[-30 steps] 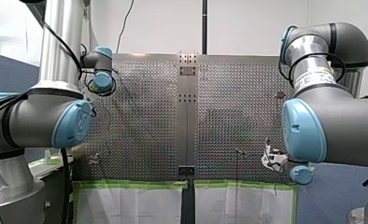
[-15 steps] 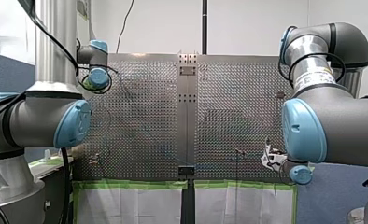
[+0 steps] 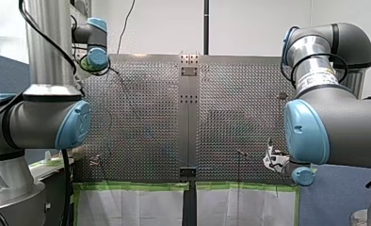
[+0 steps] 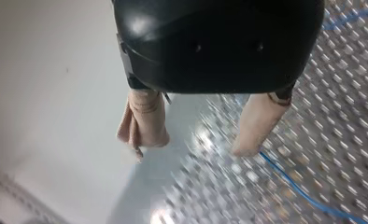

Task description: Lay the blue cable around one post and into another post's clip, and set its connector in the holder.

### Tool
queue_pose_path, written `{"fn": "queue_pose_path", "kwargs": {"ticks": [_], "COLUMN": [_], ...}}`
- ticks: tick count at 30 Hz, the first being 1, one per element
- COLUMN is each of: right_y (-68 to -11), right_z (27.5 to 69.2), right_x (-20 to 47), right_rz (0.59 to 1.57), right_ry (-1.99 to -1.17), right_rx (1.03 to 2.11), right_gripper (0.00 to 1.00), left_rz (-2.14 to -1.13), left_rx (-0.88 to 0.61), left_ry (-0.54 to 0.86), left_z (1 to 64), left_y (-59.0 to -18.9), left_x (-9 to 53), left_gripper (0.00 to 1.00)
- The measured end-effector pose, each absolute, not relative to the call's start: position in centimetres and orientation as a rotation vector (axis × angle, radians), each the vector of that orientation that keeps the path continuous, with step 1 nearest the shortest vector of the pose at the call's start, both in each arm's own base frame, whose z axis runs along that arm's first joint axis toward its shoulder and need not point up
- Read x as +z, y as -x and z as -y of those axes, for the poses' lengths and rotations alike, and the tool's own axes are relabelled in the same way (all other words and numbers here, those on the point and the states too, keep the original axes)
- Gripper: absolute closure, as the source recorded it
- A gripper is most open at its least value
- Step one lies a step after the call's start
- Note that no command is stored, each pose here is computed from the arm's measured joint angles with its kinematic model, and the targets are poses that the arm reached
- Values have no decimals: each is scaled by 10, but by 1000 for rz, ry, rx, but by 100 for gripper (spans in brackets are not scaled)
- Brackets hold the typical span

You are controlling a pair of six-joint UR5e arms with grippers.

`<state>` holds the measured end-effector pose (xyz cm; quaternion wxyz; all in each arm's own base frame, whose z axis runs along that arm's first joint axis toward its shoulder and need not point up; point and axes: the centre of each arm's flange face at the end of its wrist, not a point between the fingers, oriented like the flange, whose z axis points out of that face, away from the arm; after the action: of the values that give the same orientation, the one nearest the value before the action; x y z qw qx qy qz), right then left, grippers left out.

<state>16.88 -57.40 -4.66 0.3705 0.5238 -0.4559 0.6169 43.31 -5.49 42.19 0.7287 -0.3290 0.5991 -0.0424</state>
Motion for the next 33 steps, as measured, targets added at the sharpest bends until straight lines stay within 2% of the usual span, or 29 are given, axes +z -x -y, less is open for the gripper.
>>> {"fn": "queue_pose_path", "kwargs": {"ticks": [9,18,23,33], "right_y": [-169,-169,-169,-169], "right_z": [575,575,576,577], "right_x": [-46,-46,-46,-46], "right_rz": [1169,1170,1169,1171], "right_ry": [-1341,-1337,-1337,-1338], "right_rx": [1585,1589,1592,1591], "right_gripper": [98,98,98,98], "left_rz": [-1313,-1343,-1373,-1497], "left_rx": [-98,-42,-2,89], "left_ry": [588,502,469,405], "left_z": [66,71,72,76], "left_y": [-419,-417,-419,-416], "left_x": [487,525,536,526], "left_gripper": [0,0,0,0]}}
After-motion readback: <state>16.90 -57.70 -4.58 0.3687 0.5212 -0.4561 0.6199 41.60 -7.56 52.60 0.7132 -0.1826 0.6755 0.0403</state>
